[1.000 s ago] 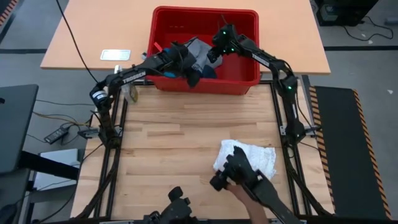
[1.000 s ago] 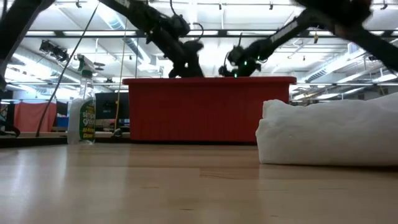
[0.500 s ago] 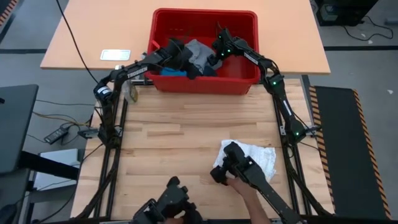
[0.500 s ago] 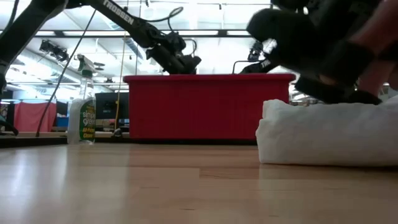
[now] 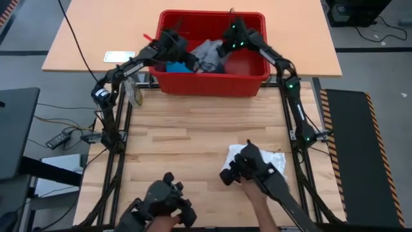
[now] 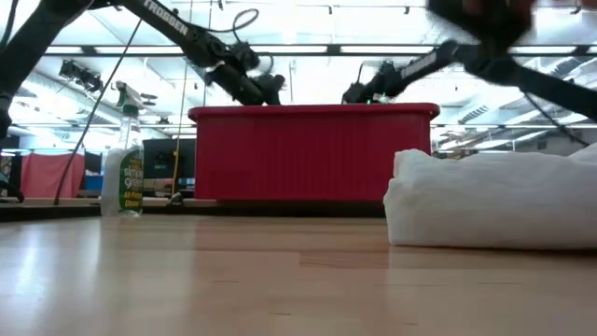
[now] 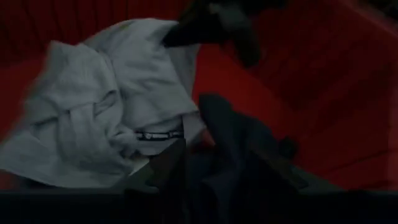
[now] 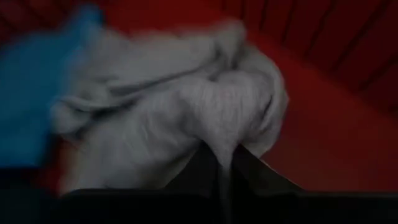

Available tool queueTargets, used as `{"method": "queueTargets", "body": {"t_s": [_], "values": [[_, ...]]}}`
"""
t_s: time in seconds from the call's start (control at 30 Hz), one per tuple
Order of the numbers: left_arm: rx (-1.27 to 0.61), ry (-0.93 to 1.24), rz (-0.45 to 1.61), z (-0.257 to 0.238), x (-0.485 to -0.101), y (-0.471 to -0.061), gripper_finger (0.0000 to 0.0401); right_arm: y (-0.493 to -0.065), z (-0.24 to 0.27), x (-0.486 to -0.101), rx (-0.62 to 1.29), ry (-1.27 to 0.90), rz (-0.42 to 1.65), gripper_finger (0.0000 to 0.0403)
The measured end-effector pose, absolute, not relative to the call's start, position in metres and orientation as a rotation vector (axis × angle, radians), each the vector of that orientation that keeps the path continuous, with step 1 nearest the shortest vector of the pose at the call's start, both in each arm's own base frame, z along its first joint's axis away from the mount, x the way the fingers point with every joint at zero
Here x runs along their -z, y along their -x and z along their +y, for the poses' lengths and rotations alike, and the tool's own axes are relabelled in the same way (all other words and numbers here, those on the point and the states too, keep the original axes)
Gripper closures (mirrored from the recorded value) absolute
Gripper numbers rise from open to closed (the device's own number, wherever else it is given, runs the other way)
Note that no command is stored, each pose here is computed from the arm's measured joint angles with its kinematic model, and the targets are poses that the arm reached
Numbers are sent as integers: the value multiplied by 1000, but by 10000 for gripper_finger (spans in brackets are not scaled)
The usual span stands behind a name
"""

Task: Fold laundry
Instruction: Remove the gray shirt from the red laundry bin

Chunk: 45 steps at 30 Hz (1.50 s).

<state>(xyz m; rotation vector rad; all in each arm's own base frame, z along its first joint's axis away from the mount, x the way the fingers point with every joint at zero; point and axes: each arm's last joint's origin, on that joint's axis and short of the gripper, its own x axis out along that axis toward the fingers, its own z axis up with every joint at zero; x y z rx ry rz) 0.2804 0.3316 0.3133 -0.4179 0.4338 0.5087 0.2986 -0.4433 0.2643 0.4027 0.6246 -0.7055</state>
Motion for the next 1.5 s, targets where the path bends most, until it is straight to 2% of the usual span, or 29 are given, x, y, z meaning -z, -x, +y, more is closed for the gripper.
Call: {"method": "queueTargets", "body": {"t_s": [0.17,0.37,0.5,0.7,0.87,1.13,1.37,1.5], "values": [[-472,350,387,321,-348,-261,241,-285,-405,-363,693,-273,438,383],[-367,213,271,287,-402,-242,241,-273,-324,-465,575,-109,247,383],[-337,150,203,255,-435,-229,241,-267,-267,-509,464,-85,143,383],[-282,27,95,204,-479,-209,241,-268,-196,-542,336,-160,64,383],[-225,-17,9,164,-505,-193,241,-273,-152,-555,190,-177,34,383],[-127,-40,-106,112,-531,-167,241,-288,-96,-539,-377,-117,201,383],[-85,146,-33,86,-523,-184,241,-313,-56,-498,-445,-156,465,383],[-211,281,143,75,-501,-200,241,-325,-31,-466,-440,-113,643,383]]}}
